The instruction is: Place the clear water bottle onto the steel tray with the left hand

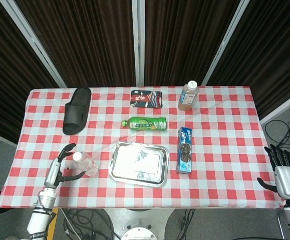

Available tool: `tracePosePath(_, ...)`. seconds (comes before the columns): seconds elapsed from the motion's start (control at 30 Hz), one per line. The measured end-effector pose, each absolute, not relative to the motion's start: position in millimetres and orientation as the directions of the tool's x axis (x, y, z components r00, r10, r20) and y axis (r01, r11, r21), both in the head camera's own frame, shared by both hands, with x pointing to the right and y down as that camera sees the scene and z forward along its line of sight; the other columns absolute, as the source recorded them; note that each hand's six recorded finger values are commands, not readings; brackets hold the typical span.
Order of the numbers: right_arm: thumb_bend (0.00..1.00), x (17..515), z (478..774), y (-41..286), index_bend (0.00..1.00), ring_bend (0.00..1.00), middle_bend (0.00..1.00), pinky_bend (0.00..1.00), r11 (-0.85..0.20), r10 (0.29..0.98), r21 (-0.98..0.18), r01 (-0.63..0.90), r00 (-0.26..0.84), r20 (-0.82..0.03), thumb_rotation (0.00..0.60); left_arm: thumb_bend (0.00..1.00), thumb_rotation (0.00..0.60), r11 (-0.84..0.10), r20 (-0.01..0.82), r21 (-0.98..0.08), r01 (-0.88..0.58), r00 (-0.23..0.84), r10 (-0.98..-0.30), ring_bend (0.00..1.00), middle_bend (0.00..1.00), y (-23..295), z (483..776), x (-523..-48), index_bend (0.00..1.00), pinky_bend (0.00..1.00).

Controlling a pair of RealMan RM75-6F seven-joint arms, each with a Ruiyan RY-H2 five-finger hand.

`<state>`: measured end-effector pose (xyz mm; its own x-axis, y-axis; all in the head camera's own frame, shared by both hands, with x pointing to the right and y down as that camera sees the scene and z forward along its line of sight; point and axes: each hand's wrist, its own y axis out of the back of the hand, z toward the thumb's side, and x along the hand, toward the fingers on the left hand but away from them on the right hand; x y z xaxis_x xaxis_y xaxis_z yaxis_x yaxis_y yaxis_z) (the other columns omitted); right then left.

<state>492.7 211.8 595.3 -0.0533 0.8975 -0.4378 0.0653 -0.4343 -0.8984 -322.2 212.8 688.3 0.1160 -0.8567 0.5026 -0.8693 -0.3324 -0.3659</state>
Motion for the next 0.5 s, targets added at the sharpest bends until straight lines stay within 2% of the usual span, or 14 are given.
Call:
tracePosePath(0.27, 0.11, 494, 595, 211, 0.00, 0.00, 0.00, 0.00, -0.432, 0.898, -0.899, 0.071, -0.058, -0.437, 0.600, 0.00, 0.600, -0.355, 0.509, -0.333, -0.874, 0.150, -0.847, 0.17, 0.26, 212, 693, -308, 0.20, 0.21)
tracePosePath(0.37, 0.11, 495, 594, 211, 0.00, 0.00, 0.00, 0.00, -0.432, 0.898, -0.899, 0.073, -0.058, -0.436, 0.600, 0.02, 0.600, -0.352, 0.505, -0.327, -0.877, 0.153, -0.850, 0.23, 0.35, 212, 693, -309, 0.28, 0.25)
tracePosePath(0.5, 0.11, 495, 594, 211, 0.00, 0.00, 0.00, 0.00, -0.434, 0.897, -0.898, 0.074, -0.057, -0.439, 0.600, 0.10, 0.600, -0.340, 0.505, -0.328, -0.881, 0.141, -0.852, 0.31, 0.45, 210, 695, -308, 0.41, 0.33)
